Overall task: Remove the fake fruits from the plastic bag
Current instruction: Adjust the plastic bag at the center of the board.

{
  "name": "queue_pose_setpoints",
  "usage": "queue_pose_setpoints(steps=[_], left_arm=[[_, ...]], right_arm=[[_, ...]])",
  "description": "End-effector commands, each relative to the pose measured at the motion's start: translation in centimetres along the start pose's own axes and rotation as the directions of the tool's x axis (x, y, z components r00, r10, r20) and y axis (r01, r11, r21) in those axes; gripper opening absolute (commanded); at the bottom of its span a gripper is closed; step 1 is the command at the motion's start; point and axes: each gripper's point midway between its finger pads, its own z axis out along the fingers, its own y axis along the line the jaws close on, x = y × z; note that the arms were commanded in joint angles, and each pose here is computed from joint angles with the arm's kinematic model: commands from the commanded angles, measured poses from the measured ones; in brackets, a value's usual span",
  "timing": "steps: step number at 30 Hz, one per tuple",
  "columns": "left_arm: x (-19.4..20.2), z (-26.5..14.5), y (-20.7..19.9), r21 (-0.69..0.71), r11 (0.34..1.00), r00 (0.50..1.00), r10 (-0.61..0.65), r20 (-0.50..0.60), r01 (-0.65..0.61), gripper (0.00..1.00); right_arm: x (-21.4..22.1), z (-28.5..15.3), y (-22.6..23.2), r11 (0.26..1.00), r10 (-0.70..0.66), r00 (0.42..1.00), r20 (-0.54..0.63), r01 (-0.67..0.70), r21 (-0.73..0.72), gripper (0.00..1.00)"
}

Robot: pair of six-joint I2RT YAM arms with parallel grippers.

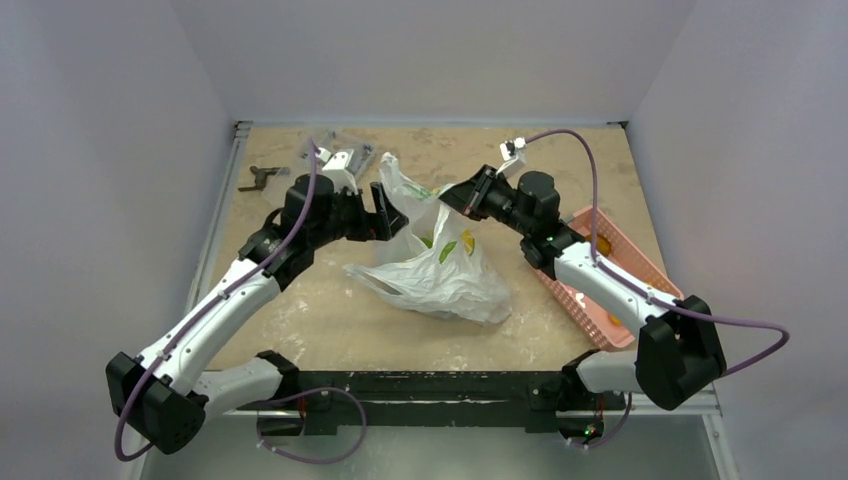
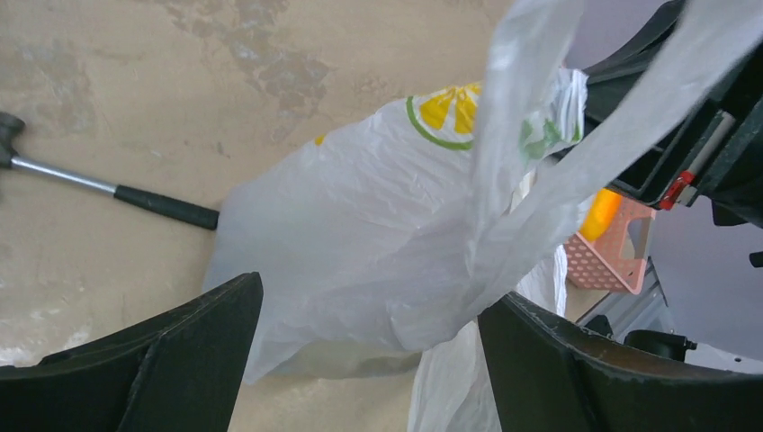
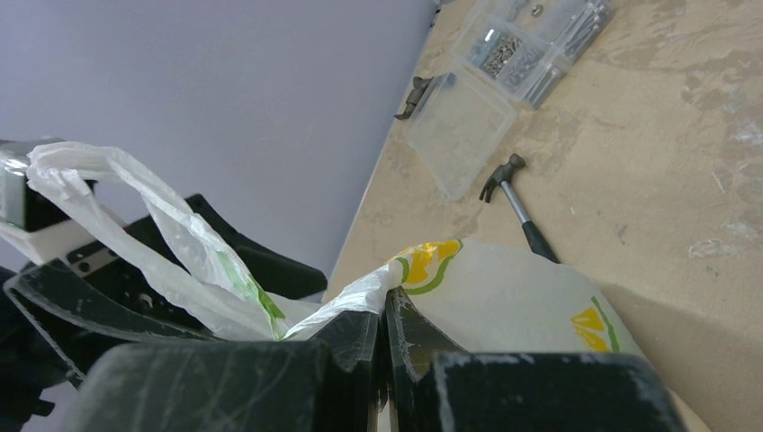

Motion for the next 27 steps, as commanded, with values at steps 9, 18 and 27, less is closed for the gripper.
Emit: queue_pose_setpoints(steps=[9,18,27], left_arm=[[5.4,6.2,1.3,-0.132,0.956,0.957,-0.275,-0.096,0.261,1.00],[0.8,3.4,2.0,-0.060,0.997,0.996,-0.045,-0.073,0.041,0.28],[-2.9,0.3,1.9,0.011,0.996,0.996,0.088,-0.019,-0.088,0.00]], right_arm=[[-1.6,-0.9,3.4,0.994,-0.073,0.995,0.071,0.079,-0.081,0.00],[-2.4,-1.4,2.6,0.969,-0.245,0.969,0.042,0.244,0.035,0.00],[-3.9,-1.6,-6.9,0.728,-0.493,0.811,-0.315,0.583,0.360,0.00]])
